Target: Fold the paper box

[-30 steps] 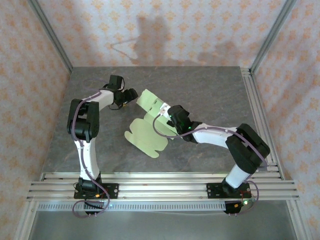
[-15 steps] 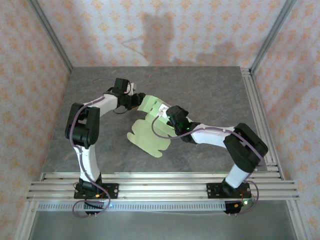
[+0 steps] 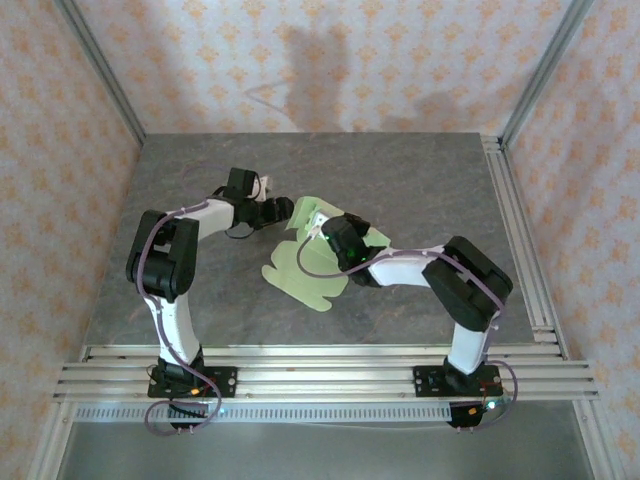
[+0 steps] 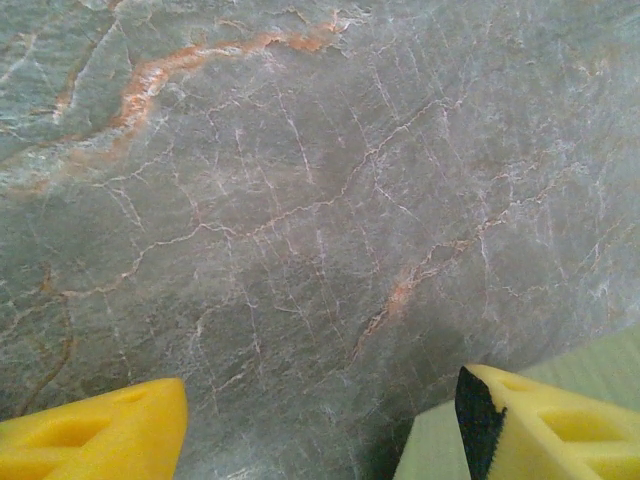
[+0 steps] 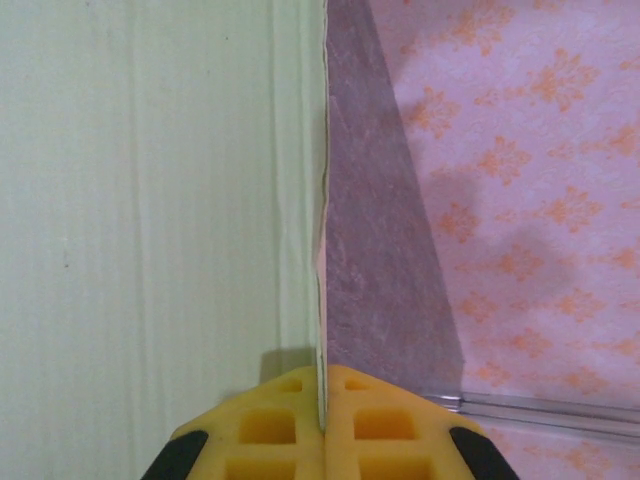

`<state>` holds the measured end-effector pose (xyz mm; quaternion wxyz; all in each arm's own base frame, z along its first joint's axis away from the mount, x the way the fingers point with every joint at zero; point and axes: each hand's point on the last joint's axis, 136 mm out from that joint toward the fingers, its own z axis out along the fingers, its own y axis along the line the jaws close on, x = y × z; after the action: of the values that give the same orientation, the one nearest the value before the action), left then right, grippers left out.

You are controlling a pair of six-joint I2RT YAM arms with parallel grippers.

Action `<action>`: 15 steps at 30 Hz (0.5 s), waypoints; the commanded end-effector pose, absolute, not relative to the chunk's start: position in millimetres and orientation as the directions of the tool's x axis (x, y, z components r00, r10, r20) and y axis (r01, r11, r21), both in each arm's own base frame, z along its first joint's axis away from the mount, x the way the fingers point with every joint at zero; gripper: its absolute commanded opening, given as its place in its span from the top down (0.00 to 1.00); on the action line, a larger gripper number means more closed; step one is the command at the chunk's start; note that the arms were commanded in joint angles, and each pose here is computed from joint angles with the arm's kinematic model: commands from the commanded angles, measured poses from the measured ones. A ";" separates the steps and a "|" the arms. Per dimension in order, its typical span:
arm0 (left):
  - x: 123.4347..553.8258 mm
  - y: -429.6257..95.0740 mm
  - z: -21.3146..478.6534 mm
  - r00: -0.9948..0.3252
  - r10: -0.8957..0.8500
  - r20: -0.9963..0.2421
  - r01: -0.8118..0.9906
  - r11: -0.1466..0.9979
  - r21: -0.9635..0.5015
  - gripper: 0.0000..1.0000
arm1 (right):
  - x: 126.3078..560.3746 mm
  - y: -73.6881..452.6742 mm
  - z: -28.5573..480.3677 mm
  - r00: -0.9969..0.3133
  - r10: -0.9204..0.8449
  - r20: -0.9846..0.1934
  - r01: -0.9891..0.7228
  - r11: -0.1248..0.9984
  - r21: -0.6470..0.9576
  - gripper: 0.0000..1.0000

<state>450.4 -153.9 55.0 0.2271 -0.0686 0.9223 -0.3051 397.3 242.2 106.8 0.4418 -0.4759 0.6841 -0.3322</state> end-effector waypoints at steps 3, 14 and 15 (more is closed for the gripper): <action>456.4 -155.5 78.1 -0.841 -0.236 -0.486 0.100 0.816 -0.569 0.27 | 401.6 240.0 108.0 -0.167 -0.962 -0.215 -0.269 0.255 -0.929 1.00; 447.0 -151.8 77.0 -0.820 -0.191 -0.540 0.153 0.835 -0.529 0.27 | 408.8 241.7 109.9 -0.143 -0.986 -0.088 -0.149 0.109 -0.983 1.00; 446.3 -151.3 76.4 -0.820 -0.187 -0.541 0.154 0.838 -0.524 0.27 | 409.3 242.5 111.0 -0.134 -0.988 -0.076 -0.133 0.094 -0.987 1.00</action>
<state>441.9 -151.1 61.7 0.2641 -0.0347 0.9175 -0.2954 409.8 245.8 103.2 0.4459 -0.4874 0.6112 -0.4359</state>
